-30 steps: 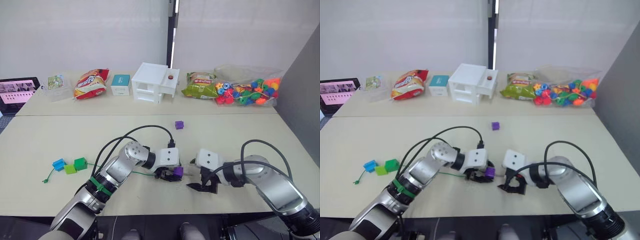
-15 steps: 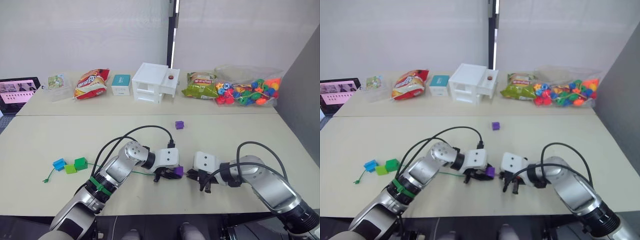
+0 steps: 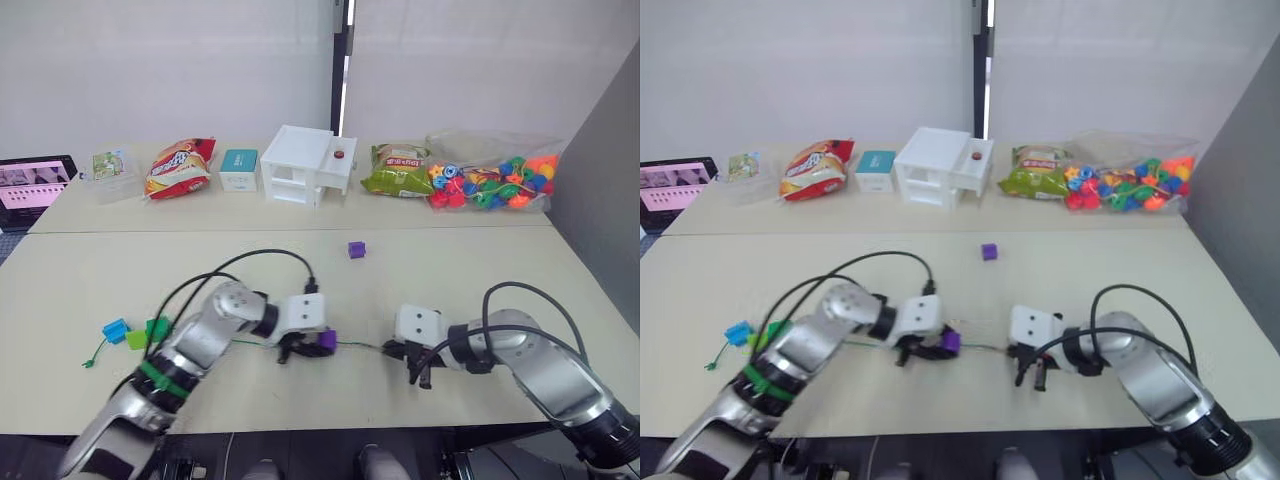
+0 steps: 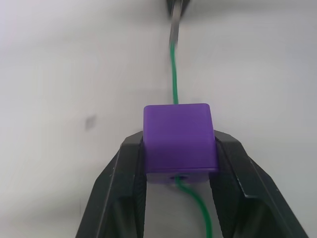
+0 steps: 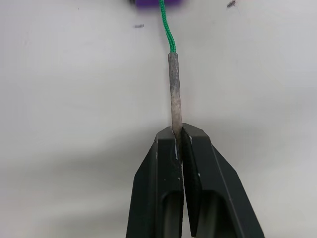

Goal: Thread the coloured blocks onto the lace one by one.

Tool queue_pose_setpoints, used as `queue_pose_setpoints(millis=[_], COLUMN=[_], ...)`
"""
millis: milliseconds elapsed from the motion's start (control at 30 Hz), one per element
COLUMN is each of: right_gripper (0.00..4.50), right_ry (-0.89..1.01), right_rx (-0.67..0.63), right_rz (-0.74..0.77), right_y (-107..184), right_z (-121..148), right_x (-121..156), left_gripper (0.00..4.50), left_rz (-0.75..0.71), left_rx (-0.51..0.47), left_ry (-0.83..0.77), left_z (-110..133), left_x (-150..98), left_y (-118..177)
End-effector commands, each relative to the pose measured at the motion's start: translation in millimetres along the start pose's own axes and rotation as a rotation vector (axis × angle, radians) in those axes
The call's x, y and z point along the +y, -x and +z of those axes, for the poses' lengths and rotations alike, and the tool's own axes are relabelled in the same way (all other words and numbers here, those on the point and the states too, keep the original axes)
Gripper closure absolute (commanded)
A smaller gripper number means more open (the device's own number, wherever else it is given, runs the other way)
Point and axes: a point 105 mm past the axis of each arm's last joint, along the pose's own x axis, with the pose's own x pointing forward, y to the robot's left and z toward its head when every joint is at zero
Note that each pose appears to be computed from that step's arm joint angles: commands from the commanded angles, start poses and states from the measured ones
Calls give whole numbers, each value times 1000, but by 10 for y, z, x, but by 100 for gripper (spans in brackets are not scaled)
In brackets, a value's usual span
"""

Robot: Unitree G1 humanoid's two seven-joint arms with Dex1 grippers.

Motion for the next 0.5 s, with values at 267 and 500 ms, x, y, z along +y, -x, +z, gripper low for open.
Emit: queue_pose_setpoints(millis=[267, 500], right_gripper=[450, 450], right_ry=[47, 57], right_rx=[-43, -52], right_rz=[2, 13], right_y=[136, 108], right_z=[129, 161], right_x=[9, 3], left_gripper=[329, 329], left_rz=[222, 290], left_rx=[356, 474], left_ry=[170, 207], left_z=[-1068, -1406], left_x=[-26, -112], left_y=[1429, 1883])
